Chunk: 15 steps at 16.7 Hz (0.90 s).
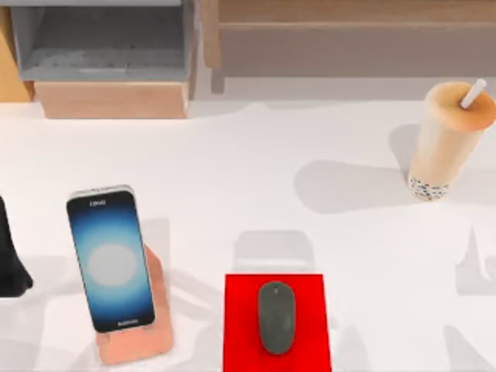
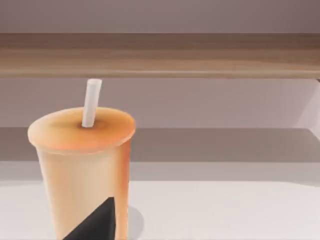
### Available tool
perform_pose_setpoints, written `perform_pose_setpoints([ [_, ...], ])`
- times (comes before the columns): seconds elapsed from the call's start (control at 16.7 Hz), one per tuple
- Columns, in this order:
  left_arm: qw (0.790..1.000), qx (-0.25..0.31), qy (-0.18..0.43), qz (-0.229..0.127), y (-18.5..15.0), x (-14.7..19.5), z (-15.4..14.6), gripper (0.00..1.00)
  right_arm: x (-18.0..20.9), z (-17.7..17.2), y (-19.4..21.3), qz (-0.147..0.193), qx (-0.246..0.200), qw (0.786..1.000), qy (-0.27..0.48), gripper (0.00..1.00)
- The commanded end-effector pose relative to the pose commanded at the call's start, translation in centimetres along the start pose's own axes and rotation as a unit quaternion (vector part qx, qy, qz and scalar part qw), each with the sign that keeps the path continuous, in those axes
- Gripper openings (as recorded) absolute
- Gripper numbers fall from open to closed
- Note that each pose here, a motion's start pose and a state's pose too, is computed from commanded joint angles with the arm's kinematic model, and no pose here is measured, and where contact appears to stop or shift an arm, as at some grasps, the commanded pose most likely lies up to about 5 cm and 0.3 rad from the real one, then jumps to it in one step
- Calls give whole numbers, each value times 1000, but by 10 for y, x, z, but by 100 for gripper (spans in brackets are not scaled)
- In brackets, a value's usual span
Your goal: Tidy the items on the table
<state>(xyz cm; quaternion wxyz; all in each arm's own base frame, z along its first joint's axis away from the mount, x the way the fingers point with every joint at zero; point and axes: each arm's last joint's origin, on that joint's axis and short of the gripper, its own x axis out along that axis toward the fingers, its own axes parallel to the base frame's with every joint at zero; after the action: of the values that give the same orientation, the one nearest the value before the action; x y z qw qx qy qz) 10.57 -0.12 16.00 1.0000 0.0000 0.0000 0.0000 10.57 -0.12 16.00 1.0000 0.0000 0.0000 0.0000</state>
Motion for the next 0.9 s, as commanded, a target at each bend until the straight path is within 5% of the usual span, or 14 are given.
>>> perform_pose_setpoints([
  [0.9, 1000, 0, 0, 0, 0, 0, 0, 100, 45, -11, 27, -21, -4, 999, 40, 100],
])
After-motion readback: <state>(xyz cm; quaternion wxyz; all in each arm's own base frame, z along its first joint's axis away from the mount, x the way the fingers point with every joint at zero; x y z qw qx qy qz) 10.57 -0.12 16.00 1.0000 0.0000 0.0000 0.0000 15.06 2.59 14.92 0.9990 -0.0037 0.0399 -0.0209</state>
